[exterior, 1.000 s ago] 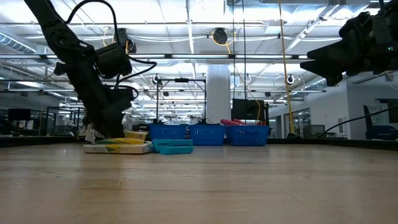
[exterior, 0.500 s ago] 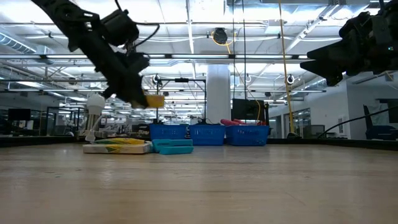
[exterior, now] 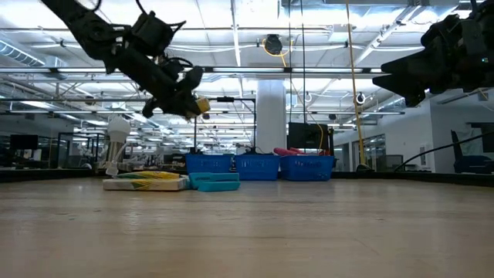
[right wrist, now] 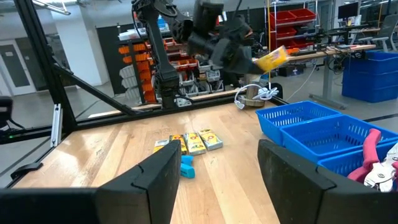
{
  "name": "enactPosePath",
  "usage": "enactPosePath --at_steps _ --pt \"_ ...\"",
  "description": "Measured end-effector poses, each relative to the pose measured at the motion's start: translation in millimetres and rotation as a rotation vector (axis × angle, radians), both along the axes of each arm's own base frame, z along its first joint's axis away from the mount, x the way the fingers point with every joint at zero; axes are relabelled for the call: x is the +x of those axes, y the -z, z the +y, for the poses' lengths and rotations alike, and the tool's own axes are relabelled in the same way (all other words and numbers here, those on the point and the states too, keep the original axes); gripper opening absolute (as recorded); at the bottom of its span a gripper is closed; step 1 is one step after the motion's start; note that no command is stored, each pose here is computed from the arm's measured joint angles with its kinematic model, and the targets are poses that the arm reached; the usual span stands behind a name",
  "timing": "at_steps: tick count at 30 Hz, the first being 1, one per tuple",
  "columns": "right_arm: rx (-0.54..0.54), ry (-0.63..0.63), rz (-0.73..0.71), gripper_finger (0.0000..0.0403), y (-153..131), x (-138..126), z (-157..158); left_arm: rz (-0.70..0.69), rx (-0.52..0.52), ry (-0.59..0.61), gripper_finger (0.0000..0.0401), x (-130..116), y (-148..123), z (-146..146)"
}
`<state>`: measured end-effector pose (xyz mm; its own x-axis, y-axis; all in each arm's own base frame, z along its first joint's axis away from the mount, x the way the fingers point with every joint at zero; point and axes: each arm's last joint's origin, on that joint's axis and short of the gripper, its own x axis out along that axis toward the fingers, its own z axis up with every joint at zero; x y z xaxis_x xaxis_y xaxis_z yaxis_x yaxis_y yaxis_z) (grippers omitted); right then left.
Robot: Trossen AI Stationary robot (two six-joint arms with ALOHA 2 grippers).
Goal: Pick & Place School Supplies
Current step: Put the crayon box into the left blue bin
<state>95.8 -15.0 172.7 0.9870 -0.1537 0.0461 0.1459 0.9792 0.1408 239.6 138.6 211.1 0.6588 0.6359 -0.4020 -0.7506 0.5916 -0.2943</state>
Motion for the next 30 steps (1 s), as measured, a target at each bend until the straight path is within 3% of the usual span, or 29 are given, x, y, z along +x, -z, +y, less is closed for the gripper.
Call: enactPosePath --at_steps 11,23,30 --pt "0.0 0.0 0.0 0.0205 0 0 0 -0.036 -0.092 -0.055 0.0067 19 49 26" --pt "0.0 0.0 0.0 0.0205 0 0 0 -0.012 -0.089 -0.075 0.0069 21 60 29" --pt "0.0 0.0 0.0 0.0206 0 0 0 0.018 -0.049 -0.049 0.014 21 59 29"
